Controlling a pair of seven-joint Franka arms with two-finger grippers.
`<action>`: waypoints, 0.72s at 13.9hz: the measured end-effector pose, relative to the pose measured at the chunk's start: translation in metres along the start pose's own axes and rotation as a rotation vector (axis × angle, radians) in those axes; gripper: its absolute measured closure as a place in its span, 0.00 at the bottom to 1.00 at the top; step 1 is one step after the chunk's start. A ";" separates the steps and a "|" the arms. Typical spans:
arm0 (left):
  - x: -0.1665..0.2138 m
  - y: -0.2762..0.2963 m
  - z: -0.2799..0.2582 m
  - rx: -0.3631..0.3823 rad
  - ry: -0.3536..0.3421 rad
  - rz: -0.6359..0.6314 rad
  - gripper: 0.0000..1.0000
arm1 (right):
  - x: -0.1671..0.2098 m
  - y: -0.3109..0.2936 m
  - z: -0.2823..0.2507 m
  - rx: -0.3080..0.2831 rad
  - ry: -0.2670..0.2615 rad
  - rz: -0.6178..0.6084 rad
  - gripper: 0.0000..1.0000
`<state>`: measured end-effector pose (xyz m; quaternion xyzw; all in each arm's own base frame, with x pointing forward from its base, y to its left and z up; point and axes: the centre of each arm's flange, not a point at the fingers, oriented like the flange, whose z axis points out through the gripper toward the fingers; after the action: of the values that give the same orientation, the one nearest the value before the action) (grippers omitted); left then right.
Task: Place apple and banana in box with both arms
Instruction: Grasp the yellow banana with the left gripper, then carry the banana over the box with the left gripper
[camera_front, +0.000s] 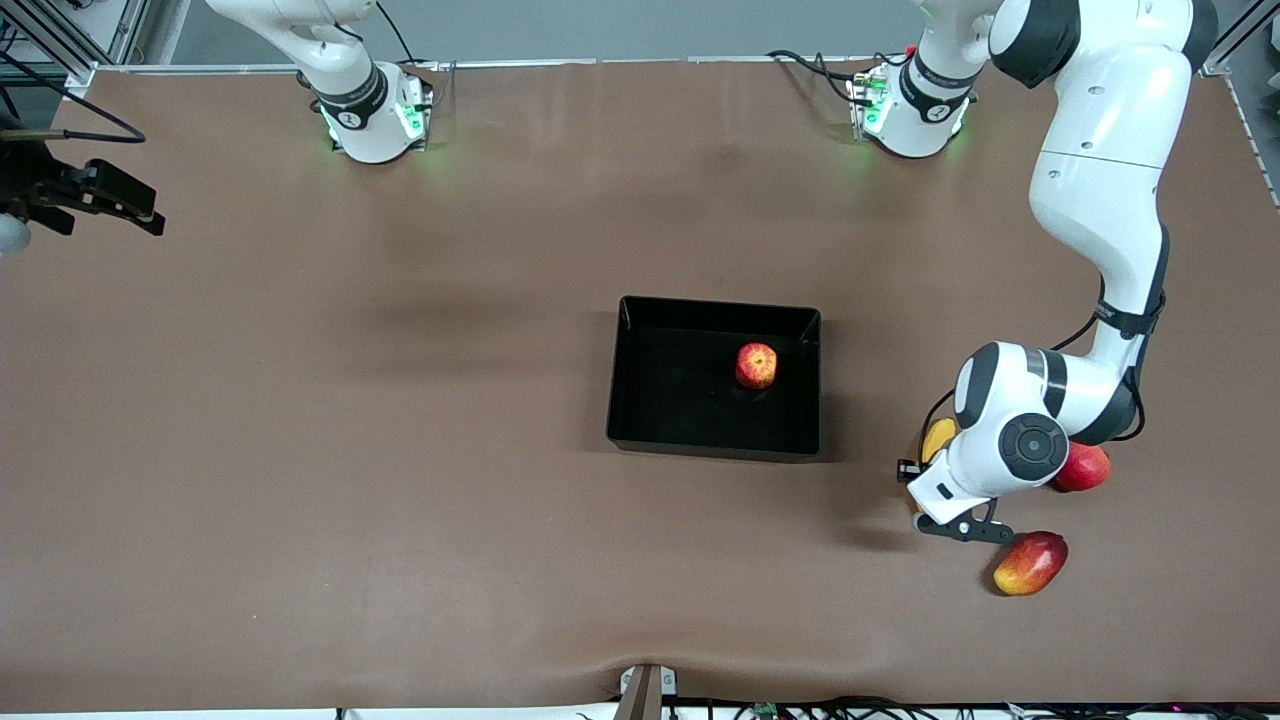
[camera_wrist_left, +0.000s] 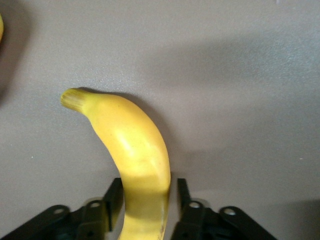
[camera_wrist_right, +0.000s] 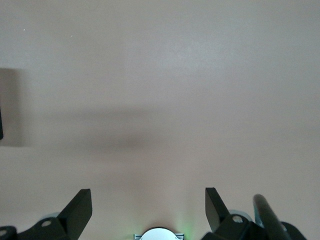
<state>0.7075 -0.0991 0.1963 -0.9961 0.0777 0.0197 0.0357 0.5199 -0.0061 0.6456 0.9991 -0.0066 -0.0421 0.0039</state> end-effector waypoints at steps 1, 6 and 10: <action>0.002 -0.001 -0.005 0.003 0.011 0.001 0.65 | 0.000 0.000 0.000 0.000 0.000 0.000 0.00; 0.003 0.017 -0.095 0.027 0.045 0.036 0.64 | 0.000 0.000 0.000 0.001 0.000 0.000 0.00; -0.023 0.121 -0.180 0.027 0.068 0.105 0.64 | 0.000 -0.001 0.000 0.008 0.000 -0.001 0.00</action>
<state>0.6719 -0.2285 0.3684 -0.9902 0.1311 -0.0135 0.0453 0.5199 -0.0053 0.6455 0.9991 -0.0063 -0.0421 -0.0001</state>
